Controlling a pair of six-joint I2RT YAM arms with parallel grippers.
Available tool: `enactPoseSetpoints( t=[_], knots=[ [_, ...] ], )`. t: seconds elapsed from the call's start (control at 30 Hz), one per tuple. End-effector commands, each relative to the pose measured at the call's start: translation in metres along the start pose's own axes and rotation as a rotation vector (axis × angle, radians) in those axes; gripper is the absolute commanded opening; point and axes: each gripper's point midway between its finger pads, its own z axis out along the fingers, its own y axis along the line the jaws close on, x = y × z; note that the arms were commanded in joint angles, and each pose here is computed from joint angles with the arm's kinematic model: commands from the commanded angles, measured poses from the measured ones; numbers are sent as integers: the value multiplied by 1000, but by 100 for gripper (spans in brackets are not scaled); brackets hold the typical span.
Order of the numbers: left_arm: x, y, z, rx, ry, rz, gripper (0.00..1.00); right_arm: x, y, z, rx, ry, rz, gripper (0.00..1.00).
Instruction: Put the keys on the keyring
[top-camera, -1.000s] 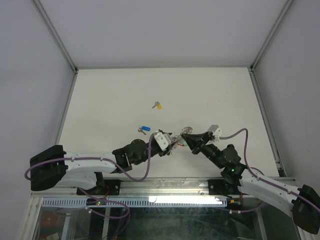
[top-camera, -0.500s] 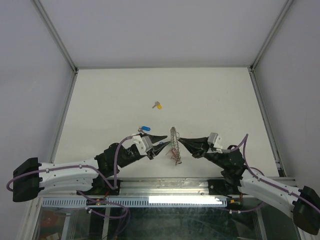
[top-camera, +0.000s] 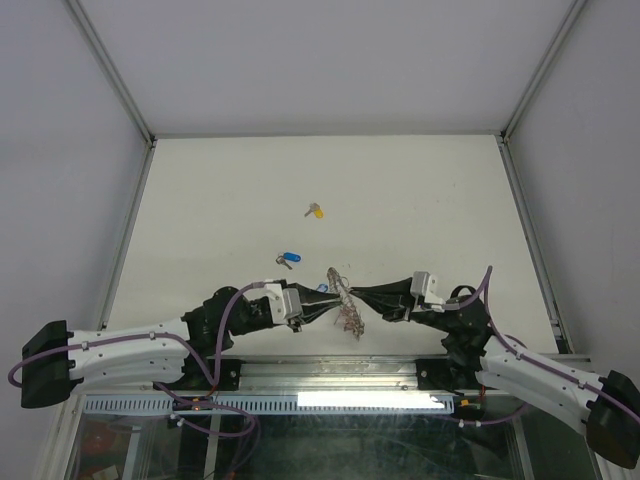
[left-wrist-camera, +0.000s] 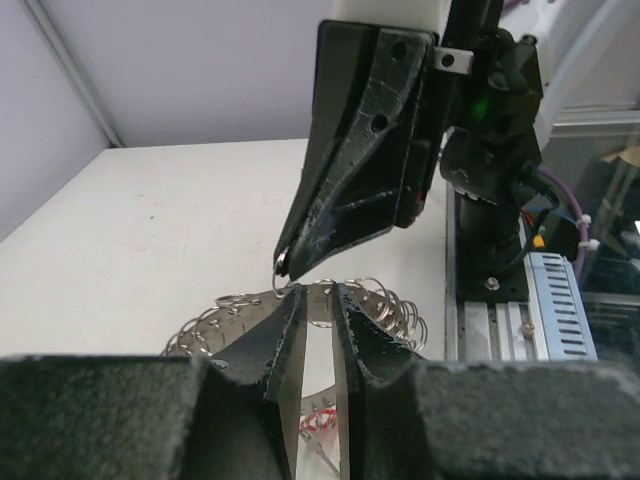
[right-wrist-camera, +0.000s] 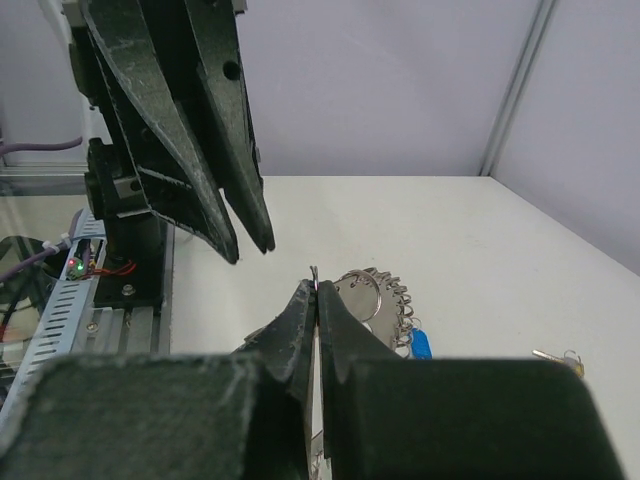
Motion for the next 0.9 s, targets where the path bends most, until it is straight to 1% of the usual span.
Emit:
enactPoseSetpoints(
  t=[0.0, 0.3, 0.87],
  knots=[
    [-11, -14, 5, 81, -26, -18, 15, -55, 6, 12, -66, -146, -70, 0],
    [-9, 0, 4, 0, -24, -22, 19, -58, 17, 16, -138, -130, -64, 0],
    [-3, -4, 8, 19, -12, -27, 23, -63, 23, 18, -179, -133, -52, 0]
  ],
)
